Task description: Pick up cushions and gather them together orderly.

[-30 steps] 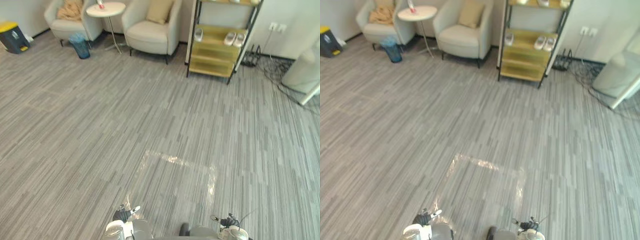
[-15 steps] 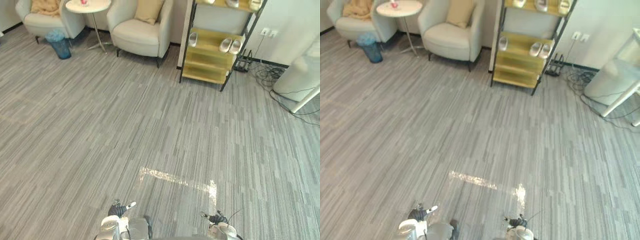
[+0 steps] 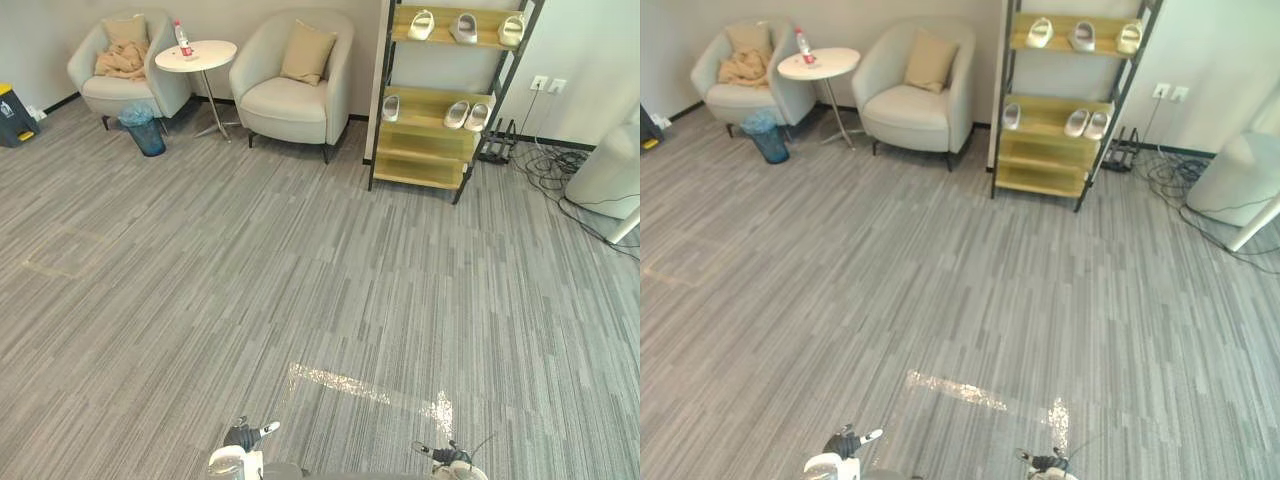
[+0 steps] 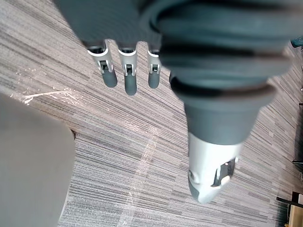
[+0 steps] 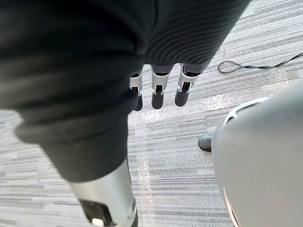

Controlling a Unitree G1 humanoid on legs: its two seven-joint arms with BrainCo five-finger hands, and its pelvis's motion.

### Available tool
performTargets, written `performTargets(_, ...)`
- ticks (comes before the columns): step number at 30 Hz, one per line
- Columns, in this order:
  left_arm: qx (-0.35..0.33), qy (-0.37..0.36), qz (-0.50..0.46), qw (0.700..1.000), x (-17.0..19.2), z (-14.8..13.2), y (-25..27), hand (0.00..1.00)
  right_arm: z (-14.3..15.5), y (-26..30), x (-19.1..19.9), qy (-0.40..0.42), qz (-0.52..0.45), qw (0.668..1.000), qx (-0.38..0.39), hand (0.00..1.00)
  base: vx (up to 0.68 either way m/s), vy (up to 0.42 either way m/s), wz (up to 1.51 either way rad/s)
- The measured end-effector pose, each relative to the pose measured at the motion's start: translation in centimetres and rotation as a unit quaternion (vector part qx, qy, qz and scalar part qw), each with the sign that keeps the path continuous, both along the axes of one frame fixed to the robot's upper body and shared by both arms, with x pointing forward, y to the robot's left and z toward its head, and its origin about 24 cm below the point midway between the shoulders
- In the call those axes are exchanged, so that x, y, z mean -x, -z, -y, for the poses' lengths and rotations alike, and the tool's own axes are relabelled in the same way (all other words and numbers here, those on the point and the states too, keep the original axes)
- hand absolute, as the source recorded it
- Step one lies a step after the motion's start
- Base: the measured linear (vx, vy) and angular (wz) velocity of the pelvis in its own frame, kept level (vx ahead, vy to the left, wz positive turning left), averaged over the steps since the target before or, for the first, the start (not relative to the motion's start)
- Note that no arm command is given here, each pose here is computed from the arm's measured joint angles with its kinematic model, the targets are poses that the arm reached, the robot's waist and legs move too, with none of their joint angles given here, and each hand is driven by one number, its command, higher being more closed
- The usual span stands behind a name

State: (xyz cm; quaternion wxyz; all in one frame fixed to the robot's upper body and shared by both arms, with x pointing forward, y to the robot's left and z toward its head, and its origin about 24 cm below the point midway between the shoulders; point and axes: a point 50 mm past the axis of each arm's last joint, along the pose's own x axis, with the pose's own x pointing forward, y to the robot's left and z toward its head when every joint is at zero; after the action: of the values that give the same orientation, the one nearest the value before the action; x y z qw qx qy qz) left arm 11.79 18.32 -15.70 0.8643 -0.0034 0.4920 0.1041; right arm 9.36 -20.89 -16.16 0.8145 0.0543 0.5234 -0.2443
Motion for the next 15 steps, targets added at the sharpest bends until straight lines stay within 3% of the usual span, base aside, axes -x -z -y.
performTargets(15, 0.01, -0.017, 0.018, 1.0, -0.3, 0.1, -0.3, 0.0, 0.2, -0.1, 0.7, -0.001, -0.001, 1.0, 0.011, 0.0, -0.04, 0.035, -0.2)
